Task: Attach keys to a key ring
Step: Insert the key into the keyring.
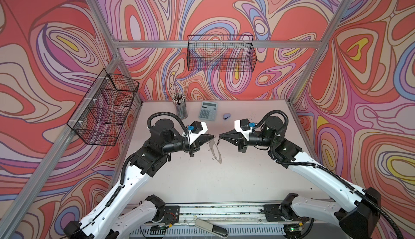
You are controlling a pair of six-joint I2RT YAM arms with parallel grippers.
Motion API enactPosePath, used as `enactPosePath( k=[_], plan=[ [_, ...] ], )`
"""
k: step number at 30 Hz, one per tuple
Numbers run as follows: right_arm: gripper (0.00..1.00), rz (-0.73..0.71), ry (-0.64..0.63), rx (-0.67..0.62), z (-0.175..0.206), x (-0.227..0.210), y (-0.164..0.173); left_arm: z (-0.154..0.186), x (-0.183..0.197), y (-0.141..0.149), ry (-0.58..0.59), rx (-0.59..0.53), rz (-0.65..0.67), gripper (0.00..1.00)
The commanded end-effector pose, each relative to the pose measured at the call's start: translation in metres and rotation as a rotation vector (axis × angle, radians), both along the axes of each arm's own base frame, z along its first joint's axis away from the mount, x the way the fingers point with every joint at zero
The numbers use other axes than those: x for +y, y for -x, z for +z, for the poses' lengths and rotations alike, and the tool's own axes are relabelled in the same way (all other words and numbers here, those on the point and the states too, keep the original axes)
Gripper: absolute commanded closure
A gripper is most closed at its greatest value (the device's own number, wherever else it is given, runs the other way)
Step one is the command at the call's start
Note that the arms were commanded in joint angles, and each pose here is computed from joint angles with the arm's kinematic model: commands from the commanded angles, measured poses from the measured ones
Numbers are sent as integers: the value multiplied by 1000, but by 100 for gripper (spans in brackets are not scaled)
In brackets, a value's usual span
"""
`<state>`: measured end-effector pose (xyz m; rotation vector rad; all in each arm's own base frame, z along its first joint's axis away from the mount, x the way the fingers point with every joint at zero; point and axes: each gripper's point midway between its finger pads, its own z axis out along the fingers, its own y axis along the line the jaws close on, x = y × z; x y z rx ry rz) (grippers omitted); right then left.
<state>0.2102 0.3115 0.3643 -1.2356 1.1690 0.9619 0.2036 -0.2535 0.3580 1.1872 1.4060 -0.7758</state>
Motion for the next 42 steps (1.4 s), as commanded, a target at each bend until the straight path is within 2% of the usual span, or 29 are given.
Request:
enactPosePath(
  k=[1,15,29,42],
  plan=[
    [100,-16,22,-50,3,0,2,-2,-2,1,-66,-64,2,100],
    [100,-67,104,-125,-12,-4,6,-3,0,6,-63,-75,-8,100],
    [100,-47,106,-131,-8,5,11,-3,-2,8,-60,-64,-27,100],
    [100,-91,92,-141,-5,3,6,-3,-3,9,-56,-64,-34,100]
  ],
)
